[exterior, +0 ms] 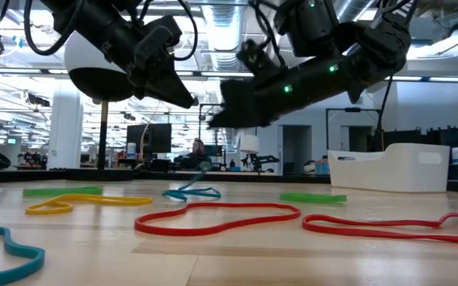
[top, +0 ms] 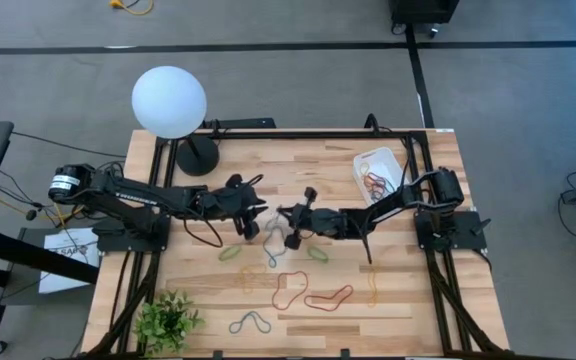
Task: Pick and place items into bin
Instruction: Put the left blue rubber band into the white bin
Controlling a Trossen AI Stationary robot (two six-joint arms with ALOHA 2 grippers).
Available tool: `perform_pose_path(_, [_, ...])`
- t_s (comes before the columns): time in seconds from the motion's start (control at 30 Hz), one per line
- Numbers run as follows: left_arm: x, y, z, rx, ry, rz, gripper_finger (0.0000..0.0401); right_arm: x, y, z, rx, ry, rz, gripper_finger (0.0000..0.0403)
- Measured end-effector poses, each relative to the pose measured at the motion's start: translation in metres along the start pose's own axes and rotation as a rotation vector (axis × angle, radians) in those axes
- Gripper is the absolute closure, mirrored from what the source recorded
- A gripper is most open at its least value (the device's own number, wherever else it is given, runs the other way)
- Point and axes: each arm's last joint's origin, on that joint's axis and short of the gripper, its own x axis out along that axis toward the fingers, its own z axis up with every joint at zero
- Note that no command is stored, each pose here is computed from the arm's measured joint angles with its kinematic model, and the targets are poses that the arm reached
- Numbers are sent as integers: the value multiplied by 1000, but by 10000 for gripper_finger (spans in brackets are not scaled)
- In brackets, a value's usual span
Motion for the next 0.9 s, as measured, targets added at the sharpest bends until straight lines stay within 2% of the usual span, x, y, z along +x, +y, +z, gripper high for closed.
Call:
perform_pose_path(0.1, [0, 0, 0, -1, 0, 7, 326, -3, -5, -2, -155, 74, -185, 401])
perform_pose_path(0.2, [0, 0, -1, 2, 11, 9, 326, -15, -10, 8, -291, 146, -406, 401])
perform_pose_path(0.4, [0, 1, -5, 15, 49, 18, 326, -52, -29, 29, -505, 345, -900, 401])
perform_pose_path(0.43, [0, 2, -6, 14, 55, 19, 326, -58, -33, 33, -524, 364, -945, 401])
perform_pose_path(0.5, [0, 2, -6, 1, 63, 21, 326, -70, -45, 38, -536, 376, -941, 401])
perform_pose_path(0.67, [0, 2, -8, -28, 79, 26, 326, -102, -93, 42, -307, 336, -954, 402])
perform_pose_path(0.73, [0, 2, -9, -34, 92, 30, 326, -114, -113, 37, -107, 313, -919, 402])
perform_pose_path(0.8, [-1, 3, -10, -35, 102, 34, 326, -125, -130, 24, 96, 362, -829, 402])
perform_pose_path(0.87, [-1, 3, -11, -34, 104, 35, 326, -130, -139, 10, 243, 425, -780, 402])
perform_pose_path(0.9, [-1, 3, -11, -34, 106, 36, 326, -133, -142, 0, 271, 448, -784, 402])
